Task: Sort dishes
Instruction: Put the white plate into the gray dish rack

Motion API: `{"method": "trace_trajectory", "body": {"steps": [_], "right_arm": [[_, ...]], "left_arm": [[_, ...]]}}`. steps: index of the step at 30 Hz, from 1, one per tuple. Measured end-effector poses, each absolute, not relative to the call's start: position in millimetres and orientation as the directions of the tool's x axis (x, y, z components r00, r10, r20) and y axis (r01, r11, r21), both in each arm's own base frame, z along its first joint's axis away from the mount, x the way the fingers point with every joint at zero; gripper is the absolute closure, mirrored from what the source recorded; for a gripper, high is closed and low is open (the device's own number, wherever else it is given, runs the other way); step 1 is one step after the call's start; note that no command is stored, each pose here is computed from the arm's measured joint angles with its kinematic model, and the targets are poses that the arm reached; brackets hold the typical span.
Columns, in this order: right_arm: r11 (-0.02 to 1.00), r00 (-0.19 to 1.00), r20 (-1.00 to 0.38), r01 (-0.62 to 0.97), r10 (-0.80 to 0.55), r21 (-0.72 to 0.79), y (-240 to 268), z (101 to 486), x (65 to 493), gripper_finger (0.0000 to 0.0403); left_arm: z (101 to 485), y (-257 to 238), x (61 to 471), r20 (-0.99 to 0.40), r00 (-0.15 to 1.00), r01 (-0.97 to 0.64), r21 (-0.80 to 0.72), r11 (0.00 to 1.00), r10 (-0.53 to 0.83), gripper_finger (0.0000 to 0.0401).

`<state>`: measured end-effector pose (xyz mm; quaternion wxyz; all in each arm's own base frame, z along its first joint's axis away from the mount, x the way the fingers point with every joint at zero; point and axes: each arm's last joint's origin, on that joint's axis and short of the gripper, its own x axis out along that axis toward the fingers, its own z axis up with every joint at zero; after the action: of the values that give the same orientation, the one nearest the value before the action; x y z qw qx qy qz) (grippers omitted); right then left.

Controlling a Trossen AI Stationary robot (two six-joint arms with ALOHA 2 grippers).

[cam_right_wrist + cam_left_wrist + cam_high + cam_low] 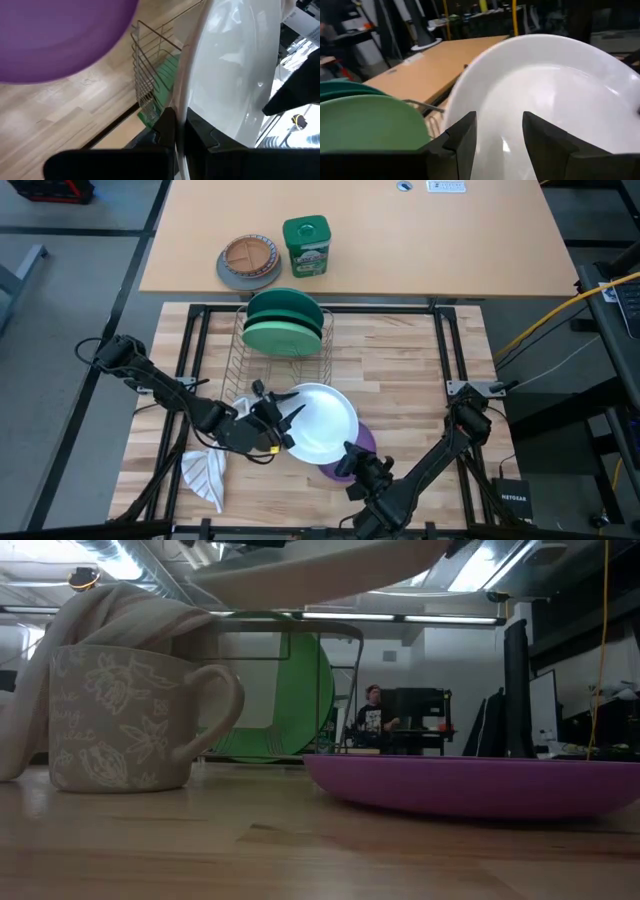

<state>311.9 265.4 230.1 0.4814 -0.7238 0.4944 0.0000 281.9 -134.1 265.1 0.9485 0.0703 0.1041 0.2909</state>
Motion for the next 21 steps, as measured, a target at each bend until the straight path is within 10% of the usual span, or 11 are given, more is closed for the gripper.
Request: {"method": "trace_trajectory", "body": {"steps": [21], "right_arm": [[-0.078,0.536,-0.432,-0.687,-0.725,-0.722,265.1,231.3,312.6,0.0386]], "left_arm": [[266.5,-130.5,279.2,-0.103,0.716,-0.661,0.218,0.718,0.691,0.0253]]}}
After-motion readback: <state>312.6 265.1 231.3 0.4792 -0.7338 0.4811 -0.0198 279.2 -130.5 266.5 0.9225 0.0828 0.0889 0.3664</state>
